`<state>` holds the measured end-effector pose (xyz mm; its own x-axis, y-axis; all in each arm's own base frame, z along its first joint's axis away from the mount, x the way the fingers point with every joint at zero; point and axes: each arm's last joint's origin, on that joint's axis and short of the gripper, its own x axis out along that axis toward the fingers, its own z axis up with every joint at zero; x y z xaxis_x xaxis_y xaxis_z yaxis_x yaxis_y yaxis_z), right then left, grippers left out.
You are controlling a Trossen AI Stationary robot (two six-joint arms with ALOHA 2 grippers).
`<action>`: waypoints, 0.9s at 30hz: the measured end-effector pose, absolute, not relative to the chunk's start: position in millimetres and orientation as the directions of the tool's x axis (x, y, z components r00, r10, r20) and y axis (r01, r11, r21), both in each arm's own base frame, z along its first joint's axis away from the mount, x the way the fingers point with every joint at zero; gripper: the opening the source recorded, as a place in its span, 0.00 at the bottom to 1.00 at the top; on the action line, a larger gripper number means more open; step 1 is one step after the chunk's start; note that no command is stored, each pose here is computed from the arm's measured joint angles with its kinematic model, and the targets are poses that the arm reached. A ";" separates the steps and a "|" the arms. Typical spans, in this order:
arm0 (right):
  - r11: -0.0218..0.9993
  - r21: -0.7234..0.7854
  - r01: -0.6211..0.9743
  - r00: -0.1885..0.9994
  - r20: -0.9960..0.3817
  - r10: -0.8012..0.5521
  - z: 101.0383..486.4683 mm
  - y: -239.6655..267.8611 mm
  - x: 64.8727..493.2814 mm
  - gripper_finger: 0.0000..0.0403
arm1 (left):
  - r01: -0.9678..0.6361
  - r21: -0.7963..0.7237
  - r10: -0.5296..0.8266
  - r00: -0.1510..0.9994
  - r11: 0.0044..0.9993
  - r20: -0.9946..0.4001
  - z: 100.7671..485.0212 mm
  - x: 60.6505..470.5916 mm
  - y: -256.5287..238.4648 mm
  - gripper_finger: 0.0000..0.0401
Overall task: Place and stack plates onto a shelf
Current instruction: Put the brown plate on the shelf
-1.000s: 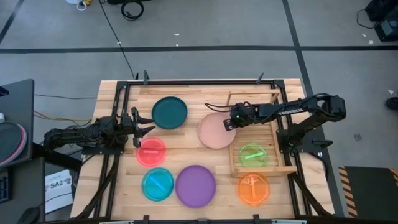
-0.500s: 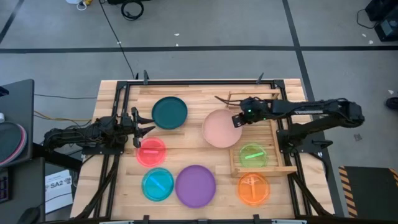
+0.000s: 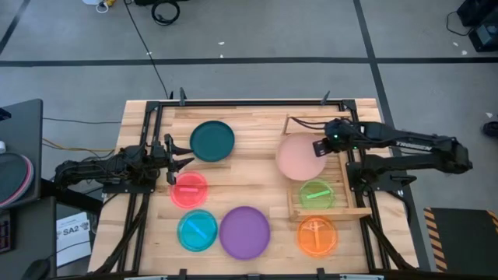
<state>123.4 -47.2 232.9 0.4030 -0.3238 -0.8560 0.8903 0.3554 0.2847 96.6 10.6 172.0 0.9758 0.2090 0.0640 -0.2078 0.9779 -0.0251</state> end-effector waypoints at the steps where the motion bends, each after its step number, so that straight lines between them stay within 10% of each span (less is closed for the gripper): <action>1: 0.347 0.265 0.900 0.383 -0.860 -0.337 232.9 -47.2 120.1 0.05 | -0.207 -0.025 0.209 0.976 0.978 0.064 172.0 96.6 10.5 0.36; 27: 0.252 0.016 0.968 0.129 -0.888 -0.441 215.8 -52.1 104.8 0.05 | -0.208 -0.025 0.209 0.976 0.978 0.064 172.0 96.6 10.6 0.36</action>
<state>104.8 -52.1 215.8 0.1295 -0.4409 -0.8882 0.9676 0.2521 0.0159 96.6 10.6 172.0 0.9759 0.2088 0.0641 -0.2076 0.9779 -0.0251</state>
